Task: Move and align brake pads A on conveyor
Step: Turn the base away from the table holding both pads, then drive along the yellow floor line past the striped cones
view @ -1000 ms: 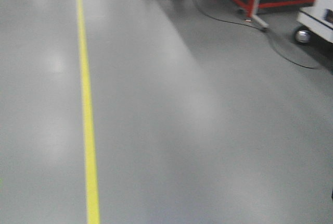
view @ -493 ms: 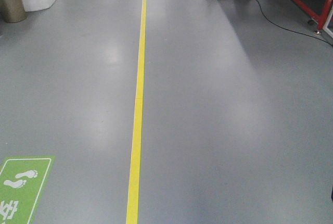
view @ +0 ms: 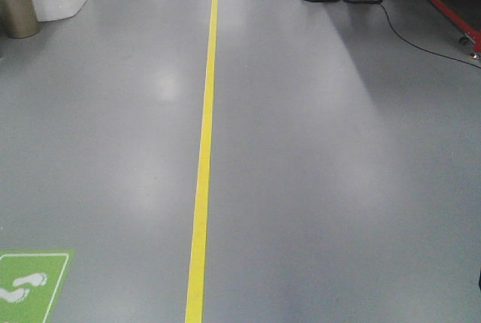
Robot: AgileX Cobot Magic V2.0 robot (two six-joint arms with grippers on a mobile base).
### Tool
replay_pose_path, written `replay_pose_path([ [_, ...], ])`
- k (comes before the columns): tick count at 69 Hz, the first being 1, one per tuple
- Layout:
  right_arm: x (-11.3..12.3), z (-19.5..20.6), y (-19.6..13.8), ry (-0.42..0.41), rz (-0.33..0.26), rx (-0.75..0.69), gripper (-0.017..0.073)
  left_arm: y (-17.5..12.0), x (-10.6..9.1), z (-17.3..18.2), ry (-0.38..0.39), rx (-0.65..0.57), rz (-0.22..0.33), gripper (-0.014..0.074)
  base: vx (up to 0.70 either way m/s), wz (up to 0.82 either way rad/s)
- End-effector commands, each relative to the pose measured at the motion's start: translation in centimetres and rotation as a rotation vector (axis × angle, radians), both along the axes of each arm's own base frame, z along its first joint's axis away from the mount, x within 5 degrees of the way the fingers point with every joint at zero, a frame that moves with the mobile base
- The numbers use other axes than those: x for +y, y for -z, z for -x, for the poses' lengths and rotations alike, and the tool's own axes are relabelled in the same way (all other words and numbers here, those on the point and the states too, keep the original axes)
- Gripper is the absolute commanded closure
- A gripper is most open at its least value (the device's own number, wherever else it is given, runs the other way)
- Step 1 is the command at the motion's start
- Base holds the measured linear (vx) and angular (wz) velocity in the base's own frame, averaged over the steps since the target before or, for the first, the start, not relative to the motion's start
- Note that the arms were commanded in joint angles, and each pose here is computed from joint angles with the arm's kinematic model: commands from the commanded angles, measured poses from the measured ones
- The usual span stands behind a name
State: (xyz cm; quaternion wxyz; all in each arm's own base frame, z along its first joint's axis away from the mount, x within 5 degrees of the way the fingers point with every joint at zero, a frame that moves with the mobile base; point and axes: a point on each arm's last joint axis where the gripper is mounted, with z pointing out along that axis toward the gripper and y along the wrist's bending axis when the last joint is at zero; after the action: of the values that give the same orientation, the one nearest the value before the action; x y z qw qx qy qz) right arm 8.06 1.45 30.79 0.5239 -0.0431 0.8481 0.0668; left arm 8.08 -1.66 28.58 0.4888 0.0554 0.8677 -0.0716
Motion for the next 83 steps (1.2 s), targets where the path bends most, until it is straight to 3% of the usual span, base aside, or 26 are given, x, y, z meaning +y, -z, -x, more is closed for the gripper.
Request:
replay_pose_path([
  [1, 0.01, -0.32, -1.69, 0.002, -0.014, -0.118, 0.0566, -1.55, -0.06, -0.40, -0.010, -0.104, 0.035, 0.0600, 0.40, -0.02],
  [83, 0.00, -0.33, -1.69, 0.003, -0.011, -0.119, 0.0566, -1.55, -0.06, -0.40, -0.010, -0.104, 0.035, 0.0600, 0.61, 0.01],
])
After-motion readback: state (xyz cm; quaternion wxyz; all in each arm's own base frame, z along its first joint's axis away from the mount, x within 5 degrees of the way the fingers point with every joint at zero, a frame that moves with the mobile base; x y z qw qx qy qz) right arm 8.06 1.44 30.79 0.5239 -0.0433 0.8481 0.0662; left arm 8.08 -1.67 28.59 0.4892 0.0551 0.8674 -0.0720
